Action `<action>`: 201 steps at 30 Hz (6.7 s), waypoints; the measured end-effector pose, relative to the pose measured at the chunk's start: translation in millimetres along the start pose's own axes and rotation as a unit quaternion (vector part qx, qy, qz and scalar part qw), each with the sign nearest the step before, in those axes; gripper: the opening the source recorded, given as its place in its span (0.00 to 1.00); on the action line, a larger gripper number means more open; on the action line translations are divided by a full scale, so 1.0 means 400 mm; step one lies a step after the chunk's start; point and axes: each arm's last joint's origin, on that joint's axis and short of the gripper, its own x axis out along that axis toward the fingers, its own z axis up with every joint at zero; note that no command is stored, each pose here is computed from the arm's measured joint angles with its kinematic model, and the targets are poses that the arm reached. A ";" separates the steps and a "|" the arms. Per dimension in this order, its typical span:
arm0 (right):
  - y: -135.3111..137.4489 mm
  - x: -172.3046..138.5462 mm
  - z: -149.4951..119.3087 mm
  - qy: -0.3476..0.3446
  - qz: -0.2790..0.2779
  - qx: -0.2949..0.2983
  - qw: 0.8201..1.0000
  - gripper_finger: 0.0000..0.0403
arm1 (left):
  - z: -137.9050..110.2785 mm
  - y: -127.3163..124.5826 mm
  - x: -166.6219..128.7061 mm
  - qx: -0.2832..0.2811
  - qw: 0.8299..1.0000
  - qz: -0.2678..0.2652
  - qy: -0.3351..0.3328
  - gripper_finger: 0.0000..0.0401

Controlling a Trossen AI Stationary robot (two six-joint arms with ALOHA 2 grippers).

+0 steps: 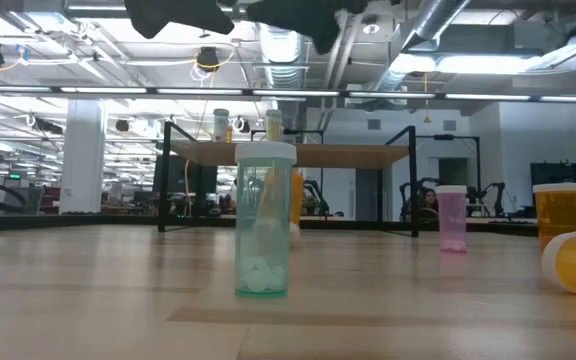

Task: Pick and place medicine bottles onto shelf by color
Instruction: Put the bottom large orange pill bottle on the shelf

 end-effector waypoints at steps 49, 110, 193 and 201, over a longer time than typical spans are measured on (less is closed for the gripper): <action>0.025 -0.323 0.029 -0.043 -0.092 -0.044 0.994 0.70 | -0.037 0.206 0.331 -0.059 0.988 0.040 0.140 0.62; 0.021 -0.141 0.012 -0.143 -0.073 -0.125 0.979 0.70 | -0.064 0.118 -0.049 -0.024 0.841 -0.160 -0.517 0.39; 0.040 -0.101 0.020 -0.246 -0.069 -0.166 0.953 0.52 | -0.018 0.123 -0.006 -0.013 0.864 -0.164 -0.476 0.44; 0.028 -0.132 0.031 -0.205 -0.119 -0.160 0.958 0.52 | -0.024 0.130 0.006 -0.017 0.885 -0.095 -0.455 0.55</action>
